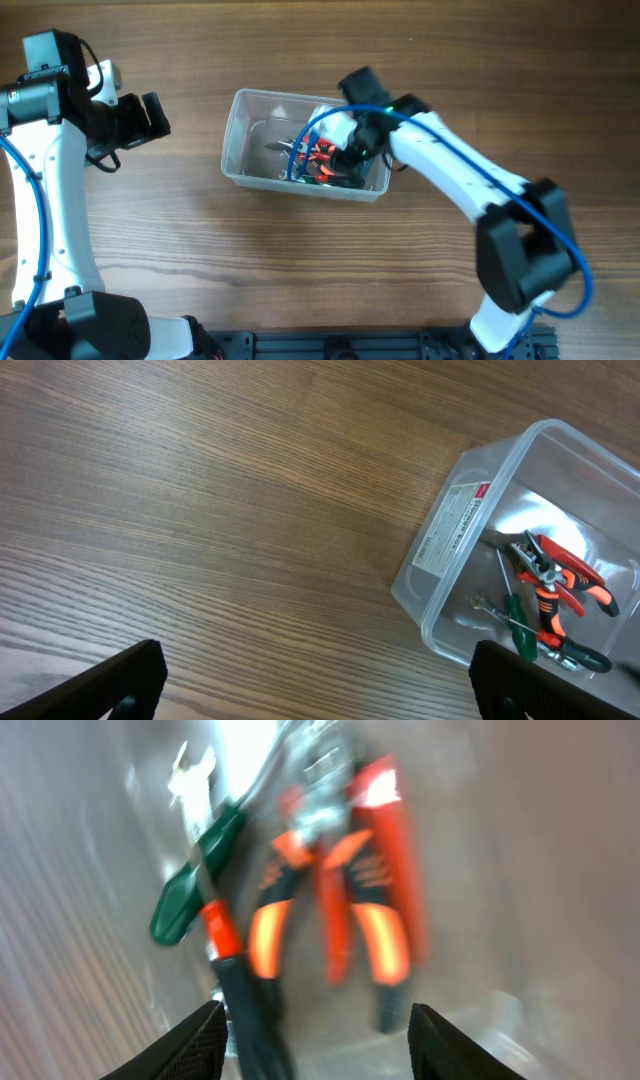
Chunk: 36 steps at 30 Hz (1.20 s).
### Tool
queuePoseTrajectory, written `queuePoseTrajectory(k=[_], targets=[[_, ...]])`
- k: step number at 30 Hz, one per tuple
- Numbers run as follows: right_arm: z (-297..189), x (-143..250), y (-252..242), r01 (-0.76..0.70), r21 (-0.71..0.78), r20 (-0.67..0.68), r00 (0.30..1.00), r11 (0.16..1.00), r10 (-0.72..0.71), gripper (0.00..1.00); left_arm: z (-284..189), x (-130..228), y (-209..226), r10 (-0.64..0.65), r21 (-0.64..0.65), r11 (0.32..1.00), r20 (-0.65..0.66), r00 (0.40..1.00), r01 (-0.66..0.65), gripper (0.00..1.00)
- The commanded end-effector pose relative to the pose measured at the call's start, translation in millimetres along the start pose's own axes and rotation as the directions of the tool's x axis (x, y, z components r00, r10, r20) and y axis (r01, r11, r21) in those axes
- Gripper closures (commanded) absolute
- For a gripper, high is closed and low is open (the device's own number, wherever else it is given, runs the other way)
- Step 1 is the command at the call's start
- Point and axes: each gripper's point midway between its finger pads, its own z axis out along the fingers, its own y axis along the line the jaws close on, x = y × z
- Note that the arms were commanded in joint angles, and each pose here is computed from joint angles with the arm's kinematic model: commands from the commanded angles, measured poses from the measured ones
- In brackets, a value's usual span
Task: Pack container
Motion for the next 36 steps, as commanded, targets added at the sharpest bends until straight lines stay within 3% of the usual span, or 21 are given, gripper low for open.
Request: queuePoseTrajectory(k=[1,2,4,5,6,7,8,9,10,13,16,18,19,21,23,25,27,31,36], targets=[[-80,-19,-56,-0.337,0.112,0.205,0.928,0.935,0.31,0.32,2,0,-4,0.008,0.017,1.0,-0.006,1.0,-0.008,0.0],[-94,-12,-71,-0.401,0.127,0.236,0.901,0.907,0.365,0.27,2,0,-4,0.008,0.017,1.0,-0.006,1.0,-0.008,0.0],[-113,3,-90,-0.498,0.141,0.272,0.851,0.856,0.45,0.26,2,0,-4,0.008,0.017,1.0,-0.006,1.0,-0.008,0.0],[-130,15,-105,-0.618,0.135,0.318,0.768,0.775,0.557,0.32,2,0,-4,0.008,0.017,1.0,-0.007,1.0,-0.008,0.0],[-147,34,-126,-0.774,0.143,0.376,0.619,0.617,0.69,0.34,2,0,-4,0.008,0.017,1.0,-0.007,1.0,-0.008,0.0],[-157,46,-137,-0.843,0.148,0.411,0.528,0.518,0.743,0.33,2,0,-4,0.008,0.019,1.0,-0.007,1.0,-0.008,0.0],[-170,62,-151,-0.908,0.147,0.459,0.414,0.393,0.786,0.25,2,0,-6,0.015,0.029,0.999,-0.007,1.0,-0.015,0.0],[-186,71,-167,-0.924,0.147,0.515,0.377,0.354,0.77,0.14,2,-3,-8,0.021,0.041,0.999,0.003,1.0,-0.021,0.0],[-199,72,-182,-0.893,0.19,0.556,0.44,0.408,0.705,0.01,1,-10,-10,0.025,0.051,0.998,0.033,0.999,-0.027,0.0],[-231,63,-216,-0.743,0.378,0.61,0.648,0.552,0.456,0.0,-4,-54,-25,0.064,0.071,0.994,0.218,0.974,-0.081,0.0],[-266,47,-241,-0.638,0.521,0.645,0.73,0.567,0.228,0.0,-30,-120,-46,0.096,0.077,0.985,0.498,0.862,-0.155,0.0],[-279,44,-248,-0.621,0.558,0.654,0.737,0.55,0.168,0.0,-48,-147,-52,0.096,0.076,0.981,0.608,0.788,-0.178,0.0],[-278,47,-248,-0.623,0.56,0.649,0.74,0.547,0.178,0.0,-50,-149,-53,0.096,0.076,0.981,0.618,0.781,-0.18,0.0],[-272,62,-247,-0.628,0.575,0.615,0.754,0.524,0.23,0.0,-49,-143,-50,0.093,0.075,0.982,0.599,0.795,-0.172,0.0],[-277,67,-244,-0.684,0.515,0.657,0.702,0.516,0.275,0.0,-46,-124,-48,0.096,0.077,0.984,0.541,0.836,-0.163,0.0],[-288,67,-233,-0.7,0.478,0.678,0.678,0.531,0.283,0.0,-58,-117,-56,0.107,0.081,0.98,0.56,0.821,-0.184,0.01],[-313,74,-217,-0.734,0.455,0.708,0.641,0.504,0.295,0.0,-86,-106,-70,0.156,0.063,0.968,0.611,0.776,-0.244,0.0],[-351,81,-171,-0.736,0.461,0.727,0.634,0.496,0.265,0.0,-138,-71,-87,0.202,0.01,0.956,0.705,0.68,-0.295,0.0],[-350,110,-102,-0.739,0.458,0.745,0.622,0.494,0.24,0.0,-159,-15,-80,0.204,-0.031,0.953,0.802,0.562,-0.302,0.0]])
